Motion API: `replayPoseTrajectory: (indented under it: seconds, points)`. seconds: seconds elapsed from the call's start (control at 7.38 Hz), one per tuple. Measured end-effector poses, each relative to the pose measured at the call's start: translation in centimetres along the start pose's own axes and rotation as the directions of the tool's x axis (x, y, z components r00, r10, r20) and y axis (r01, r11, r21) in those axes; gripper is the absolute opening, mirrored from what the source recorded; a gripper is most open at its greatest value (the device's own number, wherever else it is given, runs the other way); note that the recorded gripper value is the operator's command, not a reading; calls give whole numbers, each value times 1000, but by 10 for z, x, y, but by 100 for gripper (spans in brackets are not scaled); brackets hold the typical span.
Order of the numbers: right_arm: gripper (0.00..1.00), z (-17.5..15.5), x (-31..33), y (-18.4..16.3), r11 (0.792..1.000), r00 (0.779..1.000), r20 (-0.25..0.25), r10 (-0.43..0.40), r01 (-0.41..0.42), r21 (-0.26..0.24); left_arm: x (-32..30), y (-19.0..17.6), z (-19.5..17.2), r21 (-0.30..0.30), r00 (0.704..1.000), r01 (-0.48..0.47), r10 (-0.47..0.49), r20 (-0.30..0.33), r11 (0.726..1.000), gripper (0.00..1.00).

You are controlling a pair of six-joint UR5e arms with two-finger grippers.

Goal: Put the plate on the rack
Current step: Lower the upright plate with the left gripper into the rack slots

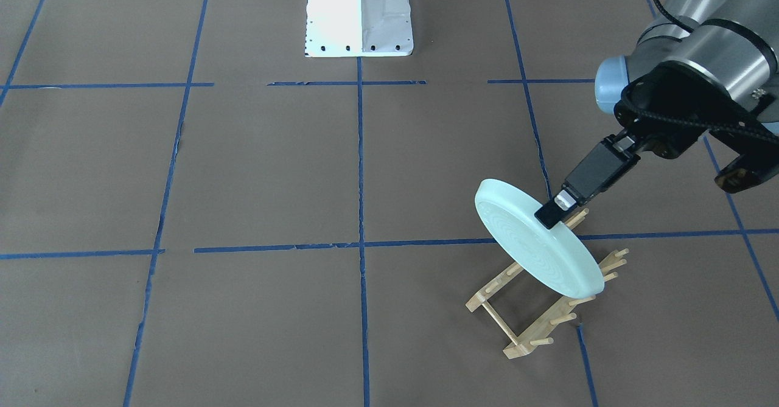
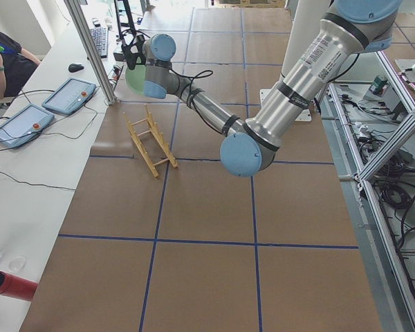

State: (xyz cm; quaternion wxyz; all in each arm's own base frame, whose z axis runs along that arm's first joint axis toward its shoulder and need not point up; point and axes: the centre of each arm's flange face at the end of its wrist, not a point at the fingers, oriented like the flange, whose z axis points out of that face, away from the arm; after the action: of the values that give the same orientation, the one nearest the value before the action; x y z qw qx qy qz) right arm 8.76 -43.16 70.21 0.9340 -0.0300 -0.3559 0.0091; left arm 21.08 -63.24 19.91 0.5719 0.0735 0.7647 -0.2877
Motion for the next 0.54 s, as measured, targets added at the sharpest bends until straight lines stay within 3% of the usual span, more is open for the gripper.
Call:
replayPoseTrajectory:
  seconds: [0.54]
  points:
    - [100,0,0,0,1000,1000,0,-1,1,-1,-54,-33,-14,42,988,-13,19,-150,999,0]
